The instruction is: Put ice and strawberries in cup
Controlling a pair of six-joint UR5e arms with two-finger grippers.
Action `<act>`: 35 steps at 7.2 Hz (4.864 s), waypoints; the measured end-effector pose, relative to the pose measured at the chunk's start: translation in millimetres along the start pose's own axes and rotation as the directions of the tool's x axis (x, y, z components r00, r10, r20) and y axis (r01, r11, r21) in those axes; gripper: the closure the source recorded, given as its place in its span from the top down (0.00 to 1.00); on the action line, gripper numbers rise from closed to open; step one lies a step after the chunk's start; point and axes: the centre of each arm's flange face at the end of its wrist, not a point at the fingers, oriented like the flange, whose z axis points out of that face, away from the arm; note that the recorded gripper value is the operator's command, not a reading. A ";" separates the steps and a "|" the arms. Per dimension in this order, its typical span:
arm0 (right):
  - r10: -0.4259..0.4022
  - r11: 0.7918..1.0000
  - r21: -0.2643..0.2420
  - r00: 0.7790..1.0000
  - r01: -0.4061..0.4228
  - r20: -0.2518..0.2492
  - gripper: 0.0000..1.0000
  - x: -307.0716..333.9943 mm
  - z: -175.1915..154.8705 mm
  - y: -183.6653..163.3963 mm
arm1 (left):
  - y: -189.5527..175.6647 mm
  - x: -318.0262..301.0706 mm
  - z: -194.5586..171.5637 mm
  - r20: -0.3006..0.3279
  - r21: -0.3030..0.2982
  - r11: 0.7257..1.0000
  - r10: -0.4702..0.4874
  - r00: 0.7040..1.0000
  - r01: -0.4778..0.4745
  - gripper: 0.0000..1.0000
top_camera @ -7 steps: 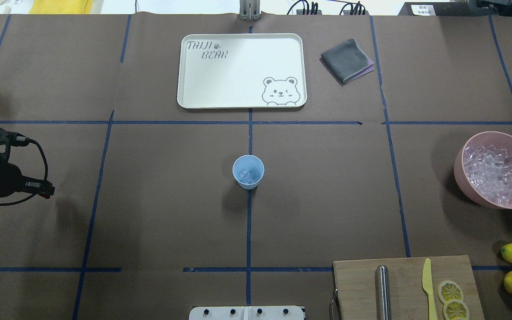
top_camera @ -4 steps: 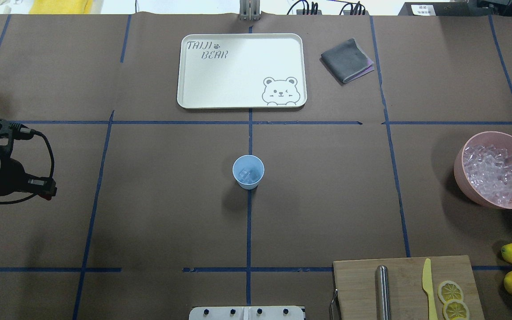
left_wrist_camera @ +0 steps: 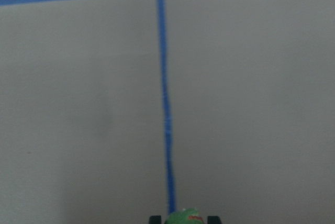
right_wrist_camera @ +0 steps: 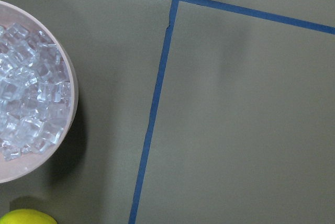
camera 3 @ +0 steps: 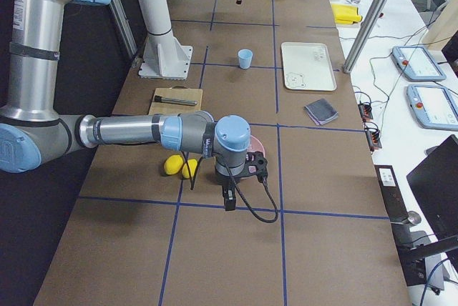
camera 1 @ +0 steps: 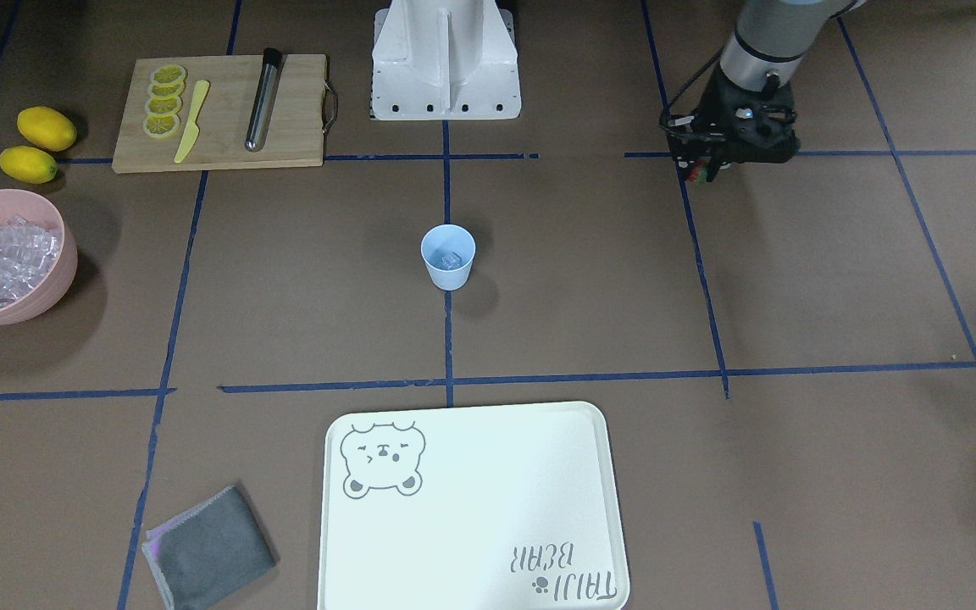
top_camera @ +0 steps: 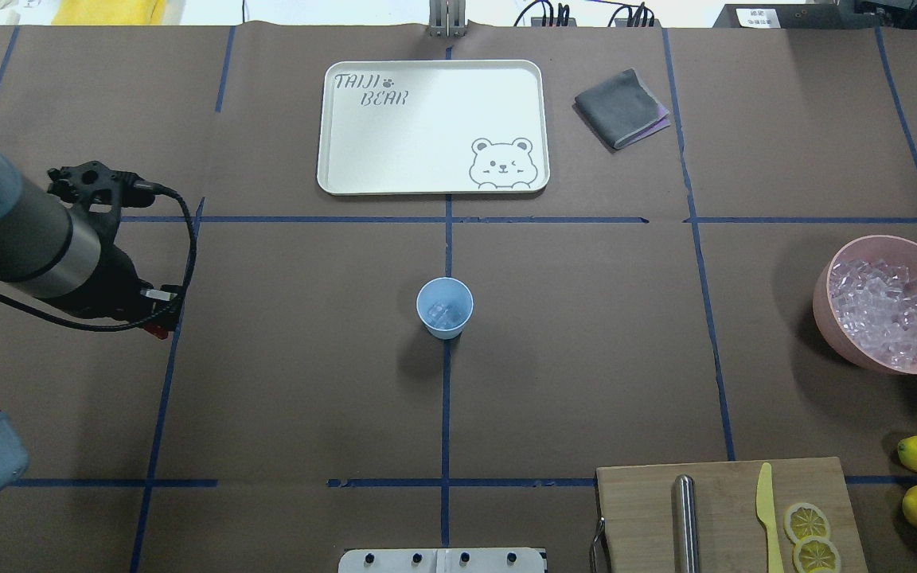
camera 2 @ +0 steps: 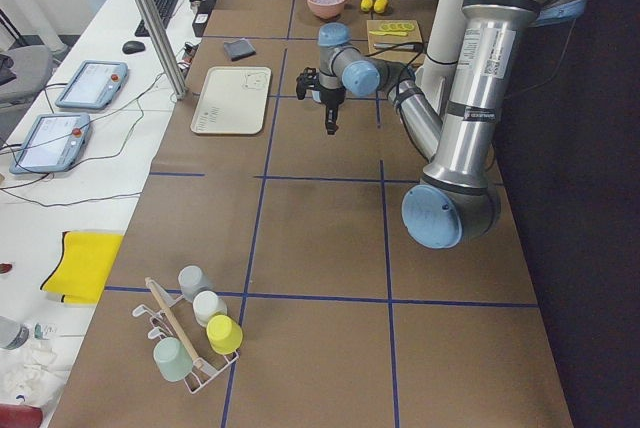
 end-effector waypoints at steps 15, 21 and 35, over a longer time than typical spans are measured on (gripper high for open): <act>-0.002 1.000 0.002 1.000 0.002 -0.001 1.00 -0.3 -0.9 -2.0 | -67.2 302.8 41.1 -0.012 0.043 0.995 -0.090 0.996 0.090 1.00; -0.002 1.000 0.003 1.000 0.002 -0.001 1.00 -0.6 -1.5 -2.8 | -65.5 297.7 39.4 -0.017 0.042 0.996 -0.084 0.996 0.085 1.00; 0.009 1.000 0.004 1.000 -0.009 -0.001 1.00 5.0 -1.0 3.6 | -51.7 -446.8 -23.6 -0.101 -0.067 0.971 0.224 0.969 -0.232 1.00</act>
